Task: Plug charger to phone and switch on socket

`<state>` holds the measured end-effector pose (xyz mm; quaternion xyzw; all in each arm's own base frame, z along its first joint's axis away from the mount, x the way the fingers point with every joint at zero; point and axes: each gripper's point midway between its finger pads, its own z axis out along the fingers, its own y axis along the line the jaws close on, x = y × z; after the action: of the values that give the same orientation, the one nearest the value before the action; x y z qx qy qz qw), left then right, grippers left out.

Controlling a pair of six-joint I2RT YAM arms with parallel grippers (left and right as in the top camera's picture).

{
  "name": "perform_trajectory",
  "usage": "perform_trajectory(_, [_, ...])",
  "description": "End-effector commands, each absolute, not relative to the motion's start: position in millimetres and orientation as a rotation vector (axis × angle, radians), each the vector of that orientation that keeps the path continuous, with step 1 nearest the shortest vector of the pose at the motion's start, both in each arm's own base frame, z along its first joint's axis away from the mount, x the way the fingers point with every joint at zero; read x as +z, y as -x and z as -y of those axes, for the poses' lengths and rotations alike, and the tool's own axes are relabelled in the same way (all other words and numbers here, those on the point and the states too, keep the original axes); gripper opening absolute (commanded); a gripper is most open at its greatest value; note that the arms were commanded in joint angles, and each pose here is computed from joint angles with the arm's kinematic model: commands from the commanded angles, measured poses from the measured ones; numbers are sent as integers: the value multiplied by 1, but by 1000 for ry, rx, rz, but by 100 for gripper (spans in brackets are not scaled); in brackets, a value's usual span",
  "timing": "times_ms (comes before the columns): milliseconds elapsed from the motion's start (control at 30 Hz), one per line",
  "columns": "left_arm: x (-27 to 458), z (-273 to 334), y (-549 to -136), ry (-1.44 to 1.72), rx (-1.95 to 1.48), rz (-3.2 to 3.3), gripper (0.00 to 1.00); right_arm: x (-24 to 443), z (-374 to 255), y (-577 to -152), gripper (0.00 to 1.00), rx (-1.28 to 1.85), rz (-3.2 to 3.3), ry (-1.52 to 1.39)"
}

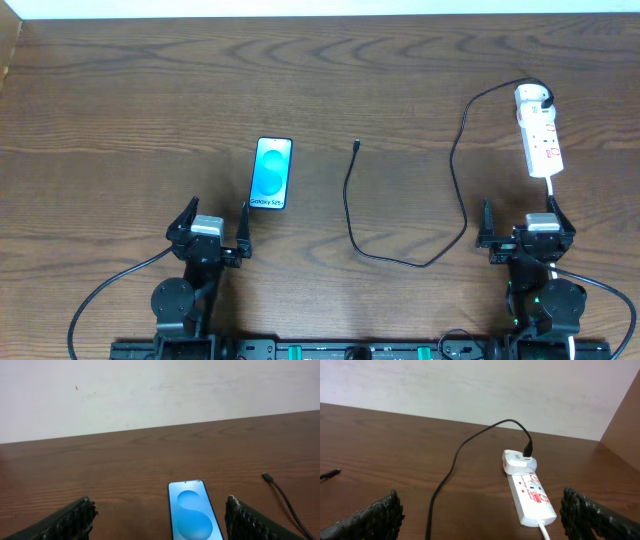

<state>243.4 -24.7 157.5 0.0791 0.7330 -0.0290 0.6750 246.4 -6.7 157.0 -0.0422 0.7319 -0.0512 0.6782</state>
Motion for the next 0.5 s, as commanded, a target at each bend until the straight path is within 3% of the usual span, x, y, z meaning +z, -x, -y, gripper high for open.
perform_trajectory(0, [154, 25, -243, -156, -87, -1665, 85, 157, 4, -246, 99, -94, -1643, 93])
perform_trajectory(467, [155, 25, -242, -133, -108, -1665, 85, 157, 4, -246, 99, -93, -1643, 93])
